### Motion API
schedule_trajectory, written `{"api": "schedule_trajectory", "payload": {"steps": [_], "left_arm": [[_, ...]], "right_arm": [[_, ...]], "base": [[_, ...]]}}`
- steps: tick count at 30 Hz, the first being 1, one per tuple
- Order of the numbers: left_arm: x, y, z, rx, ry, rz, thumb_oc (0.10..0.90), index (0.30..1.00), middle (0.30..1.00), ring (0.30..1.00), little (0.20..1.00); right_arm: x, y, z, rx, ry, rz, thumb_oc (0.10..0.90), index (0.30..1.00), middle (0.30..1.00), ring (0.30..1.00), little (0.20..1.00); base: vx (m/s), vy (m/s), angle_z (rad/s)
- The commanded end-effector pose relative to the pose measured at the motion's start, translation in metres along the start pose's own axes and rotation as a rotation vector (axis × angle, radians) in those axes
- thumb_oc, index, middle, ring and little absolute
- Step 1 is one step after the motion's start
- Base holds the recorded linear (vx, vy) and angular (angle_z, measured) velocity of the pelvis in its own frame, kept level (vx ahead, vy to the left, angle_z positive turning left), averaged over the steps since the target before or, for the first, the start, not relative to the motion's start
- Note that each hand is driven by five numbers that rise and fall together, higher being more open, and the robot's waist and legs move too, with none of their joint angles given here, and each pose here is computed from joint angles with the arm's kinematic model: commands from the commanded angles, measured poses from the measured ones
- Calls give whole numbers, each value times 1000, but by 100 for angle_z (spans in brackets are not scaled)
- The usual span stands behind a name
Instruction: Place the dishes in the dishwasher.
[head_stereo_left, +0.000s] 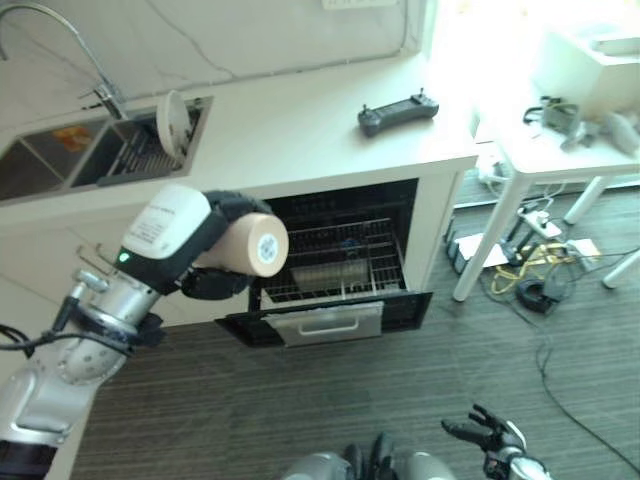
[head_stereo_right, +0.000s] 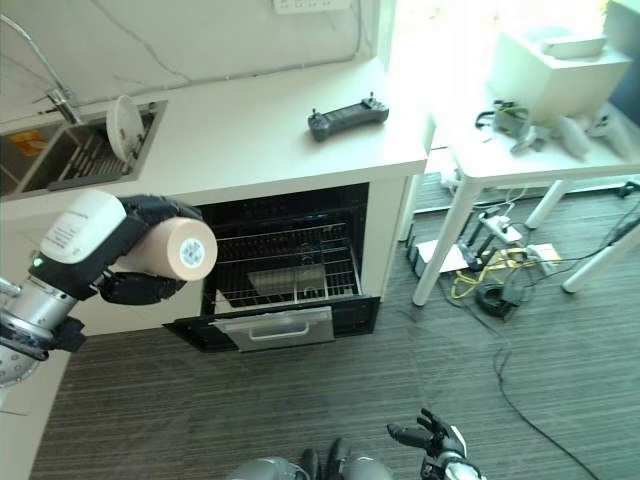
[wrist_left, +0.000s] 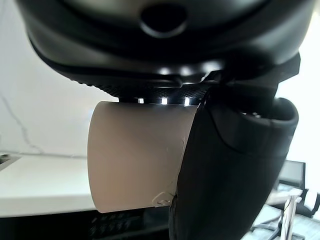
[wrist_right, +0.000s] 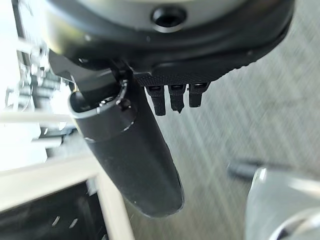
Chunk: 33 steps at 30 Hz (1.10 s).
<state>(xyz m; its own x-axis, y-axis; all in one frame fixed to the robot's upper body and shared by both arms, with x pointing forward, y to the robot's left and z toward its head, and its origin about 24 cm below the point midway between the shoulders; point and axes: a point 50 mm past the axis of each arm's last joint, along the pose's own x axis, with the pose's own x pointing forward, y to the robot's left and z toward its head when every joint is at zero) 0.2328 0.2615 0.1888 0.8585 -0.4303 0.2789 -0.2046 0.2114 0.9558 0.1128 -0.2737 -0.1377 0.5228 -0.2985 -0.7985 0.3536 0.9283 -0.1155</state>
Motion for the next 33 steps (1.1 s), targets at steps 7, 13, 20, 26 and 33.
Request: {"api": "schedule_trajectory", "payload": {"steps": [7,13,20,26,33], "left_arm": [[23,102,-18,125,23,388,400,300,300,300,300],[13,107,-26,83,72,407,400,300,300,300,300],[19,111,-18,43,-1,403,400,300,300,300,300],[16,78,-15,54,-15,405,400,300,300,300,300],[17,59,-9,75,-31,369,400,300,300,300,300]], "right_arm": [[1,-8,8,-43,-56,25,800,900,900,900,900],[-1,-20,7,-110,-37,3,800,900,900,900,900],[-8,-51,-5,-75,15,-78,800,900,900,900,900],[-10,-50,-11,-20,16,-107,800,900,900,900,900],[-10,-28,-21,29,22,-118,800,900,900,900,900]], "base": [[159,-384,17],[269,-555,29],[154,-114,31],[173,246,11],[212,336,-17]]}}
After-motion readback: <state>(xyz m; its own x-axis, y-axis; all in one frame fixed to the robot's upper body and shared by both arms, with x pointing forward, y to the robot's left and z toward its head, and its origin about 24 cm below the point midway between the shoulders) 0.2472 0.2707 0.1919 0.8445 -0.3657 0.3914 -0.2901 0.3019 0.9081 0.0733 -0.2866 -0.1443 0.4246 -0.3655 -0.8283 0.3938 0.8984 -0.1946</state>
